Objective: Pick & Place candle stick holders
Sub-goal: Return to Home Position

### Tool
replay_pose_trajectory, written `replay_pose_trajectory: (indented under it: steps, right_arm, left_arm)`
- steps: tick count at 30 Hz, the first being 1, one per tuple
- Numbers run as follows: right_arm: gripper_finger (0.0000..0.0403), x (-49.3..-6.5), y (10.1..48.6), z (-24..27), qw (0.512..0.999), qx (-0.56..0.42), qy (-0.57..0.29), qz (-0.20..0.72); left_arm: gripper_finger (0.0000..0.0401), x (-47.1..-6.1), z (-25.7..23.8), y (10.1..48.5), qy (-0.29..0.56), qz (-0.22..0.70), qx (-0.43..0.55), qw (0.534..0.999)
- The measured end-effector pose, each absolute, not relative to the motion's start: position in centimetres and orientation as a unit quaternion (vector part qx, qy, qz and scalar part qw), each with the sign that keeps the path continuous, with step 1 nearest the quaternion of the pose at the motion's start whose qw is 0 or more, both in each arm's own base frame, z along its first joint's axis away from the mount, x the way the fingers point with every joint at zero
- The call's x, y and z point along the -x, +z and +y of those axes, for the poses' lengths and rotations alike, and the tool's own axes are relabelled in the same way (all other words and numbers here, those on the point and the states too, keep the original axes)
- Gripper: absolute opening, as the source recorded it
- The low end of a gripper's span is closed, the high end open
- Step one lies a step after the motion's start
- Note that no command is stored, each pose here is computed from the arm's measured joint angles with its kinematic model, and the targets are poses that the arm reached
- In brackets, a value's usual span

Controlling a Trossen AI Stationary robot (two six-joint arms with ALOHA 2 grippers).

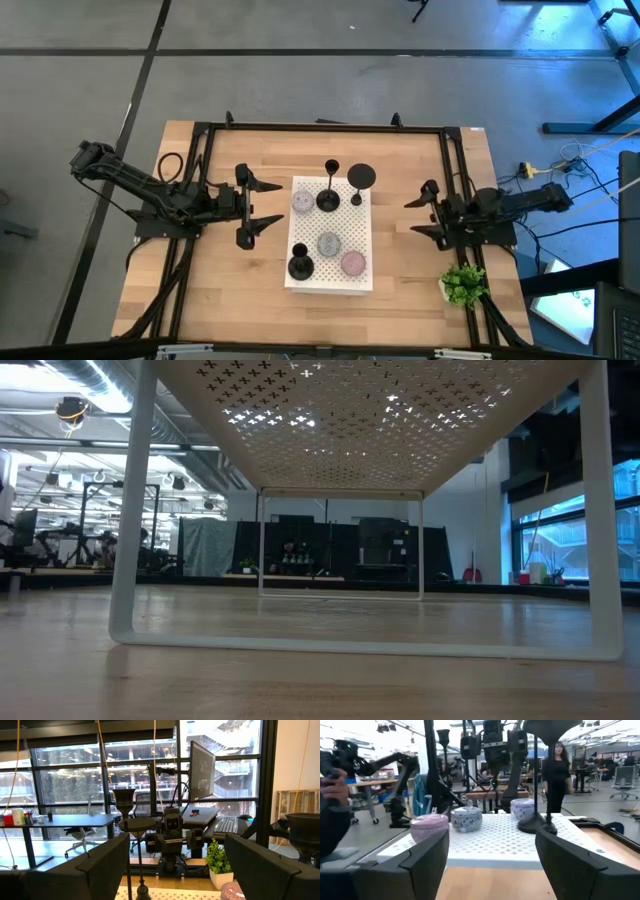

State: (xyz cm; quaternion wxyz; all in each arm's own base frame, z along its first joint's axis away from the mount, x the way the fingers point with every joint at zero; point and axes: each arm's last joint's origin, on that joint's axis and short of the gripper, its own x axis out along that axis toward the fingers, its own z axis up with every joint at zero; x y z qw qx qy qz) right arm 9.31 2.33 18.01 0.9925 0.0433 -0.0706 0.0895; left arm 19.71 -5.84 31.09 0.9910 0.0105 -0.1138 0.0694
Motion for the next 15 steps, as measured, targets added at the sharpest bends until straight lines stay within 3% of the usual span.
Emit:
replay_pose_trajectory:
  steps: [6, 15]
  right_arm:
    - [0.0297, -9.4, 18.0, 2.0, 0.991, -0.033, 0.111, -0.071]
    - [0.0297, -9.7, 16.8, 0.7, 0.998, -0.047, 0.046, -0.007]
  left_arm:
    - [0.0322, -19.7, -5.8, 31.1, 0.069, -0.114, -0.011, 0.991]
    - [0.0322, -19.7, -5.8, 31.1, 0.069, -0.114, -0.011, 0.991]
